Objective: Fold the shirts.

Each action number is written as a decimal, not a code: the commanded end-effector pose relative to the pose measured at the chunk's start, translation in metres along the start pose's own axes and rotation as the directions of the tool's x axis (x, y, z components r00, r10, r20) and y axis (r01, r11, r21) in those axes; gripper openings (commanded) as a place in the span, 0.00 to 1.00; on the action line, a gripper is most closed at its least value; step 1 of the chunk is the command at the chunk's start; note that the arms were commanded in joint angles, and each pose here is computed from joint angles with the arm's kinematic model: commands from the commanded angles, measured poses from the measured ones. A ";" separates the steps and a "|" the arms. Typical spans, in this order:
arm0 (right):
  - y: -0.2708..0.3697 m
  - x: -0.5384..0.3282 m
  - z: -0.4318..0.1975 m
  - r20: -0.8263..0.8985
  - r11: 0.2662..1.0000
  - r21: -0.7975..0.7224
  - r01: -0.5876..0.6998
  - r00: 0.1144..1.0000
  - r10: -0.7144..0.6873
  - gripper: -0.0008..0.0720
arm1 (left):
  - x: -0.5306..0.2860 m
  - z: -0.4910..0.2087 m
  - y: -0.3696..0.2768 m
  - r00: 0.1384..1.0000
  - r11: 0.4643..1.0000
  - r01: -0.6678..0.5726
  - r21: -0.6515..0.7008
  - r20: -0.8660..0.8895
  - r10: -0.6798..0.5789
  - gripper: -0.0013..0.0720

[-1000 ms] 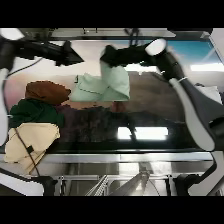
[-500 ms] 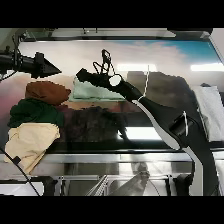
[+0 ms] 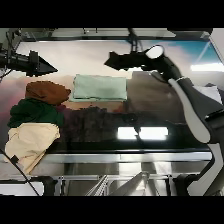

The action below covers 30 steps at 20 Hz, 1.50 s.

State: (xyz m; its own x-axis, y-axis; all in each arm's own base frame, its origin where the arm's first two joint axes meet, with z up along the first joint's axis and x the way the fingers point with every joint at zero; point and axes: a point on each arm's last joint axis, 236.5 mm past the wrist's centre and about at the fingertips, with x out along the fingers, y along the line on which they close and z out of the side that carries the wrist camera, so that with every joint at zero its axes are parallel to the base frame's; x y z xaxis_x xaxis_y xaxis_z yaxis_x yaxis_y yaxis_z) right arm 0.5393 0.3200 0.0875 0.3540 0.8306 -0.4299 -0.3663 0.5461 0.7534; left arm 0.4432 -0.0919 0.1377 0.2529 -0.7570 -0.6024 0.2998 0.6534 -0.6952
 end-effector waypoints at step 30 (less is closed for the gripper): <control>-0.099 -0.005 -0.015 -0.071 0.975 0.200 0.098 0.994 -0.085 0.04 | 0.020 -0.006 -0.025 0.998 0.995 0.026 0.098 -0.053 -0.021 0.04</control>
State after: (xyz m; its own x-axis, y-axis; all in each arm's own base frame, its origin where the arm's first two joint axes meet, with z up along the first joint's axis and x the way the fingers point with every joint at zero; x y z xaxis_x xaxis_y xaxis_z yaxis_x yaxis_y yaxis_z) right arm 0.5499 0.2867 -0.0343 0.2463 0.8156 -0.5236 -0.1031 0.5592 0.8226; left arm 0.4369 -0.1226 0.1404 0.2055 -0.7675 -0.6073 0.3926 0.6330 -0.6672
